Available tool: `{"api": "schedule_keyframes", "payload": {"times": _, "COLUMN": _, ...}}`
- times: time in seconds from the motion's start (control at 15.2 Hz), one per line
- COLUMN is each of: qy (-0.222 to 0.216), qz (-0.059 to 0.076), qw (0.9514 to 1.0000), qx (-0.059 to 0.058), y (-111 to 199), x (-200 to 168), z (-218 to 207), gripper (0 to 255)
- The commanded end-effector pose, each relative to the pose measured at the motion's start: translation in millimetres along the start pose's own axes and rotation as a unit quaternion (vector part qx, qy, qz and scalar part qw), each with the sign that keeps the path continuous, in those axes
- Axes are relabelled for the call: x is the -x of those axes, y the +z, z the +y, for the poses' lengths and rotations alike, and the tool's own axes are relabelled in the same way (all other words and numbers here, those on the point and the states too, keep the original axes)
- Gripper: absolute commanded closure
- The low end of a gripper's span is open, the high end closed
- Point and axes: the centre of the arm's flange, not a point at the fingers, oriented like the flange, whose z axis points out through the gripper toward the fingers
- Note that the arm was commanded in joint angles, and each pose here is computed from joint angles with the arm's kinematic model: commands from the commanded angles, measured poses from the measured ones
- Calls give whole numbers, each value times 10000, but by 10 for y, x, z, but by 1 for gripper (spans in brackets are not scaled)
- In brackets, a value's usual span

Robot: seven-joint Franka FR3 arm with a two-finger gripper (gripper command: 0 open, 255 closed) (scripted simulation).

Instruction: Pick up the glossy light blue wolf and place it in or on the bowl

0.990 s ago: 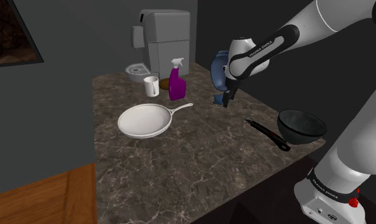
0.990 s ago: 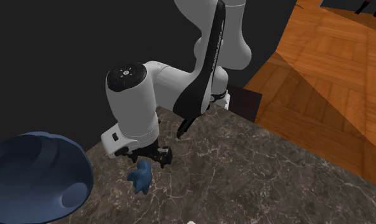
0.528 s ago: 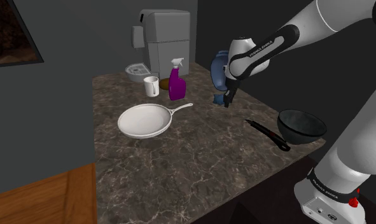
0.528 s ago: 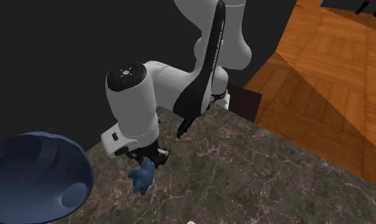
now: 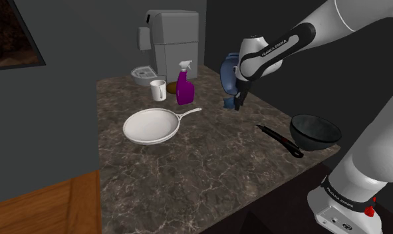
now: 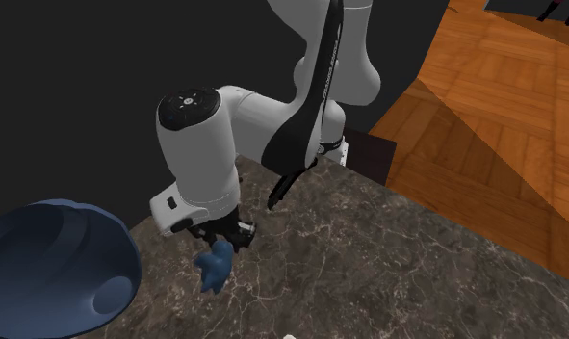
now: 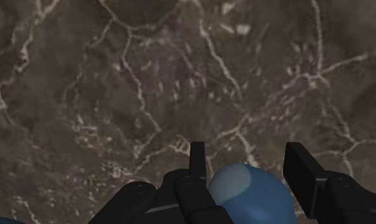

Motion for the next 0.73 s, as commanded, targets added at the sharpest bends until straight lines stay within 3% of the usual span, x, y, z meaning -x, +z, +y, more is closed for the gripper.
{"api": "schedule_keyframes", "payload": {"times": 0.0, "qy": -1, "qz": -1, "qw": 10000, "qx": 0, "y": -94, "x": 2, "z": 11, "gripper": 255}}
{"api": "schedule_keyframes", "payload": {"times": 0.66, "qy": -1, "qz": -1, "qw": 10000, "qx": 0, "y": -621, "x": -12, "z": 42, "gripper": 255}}
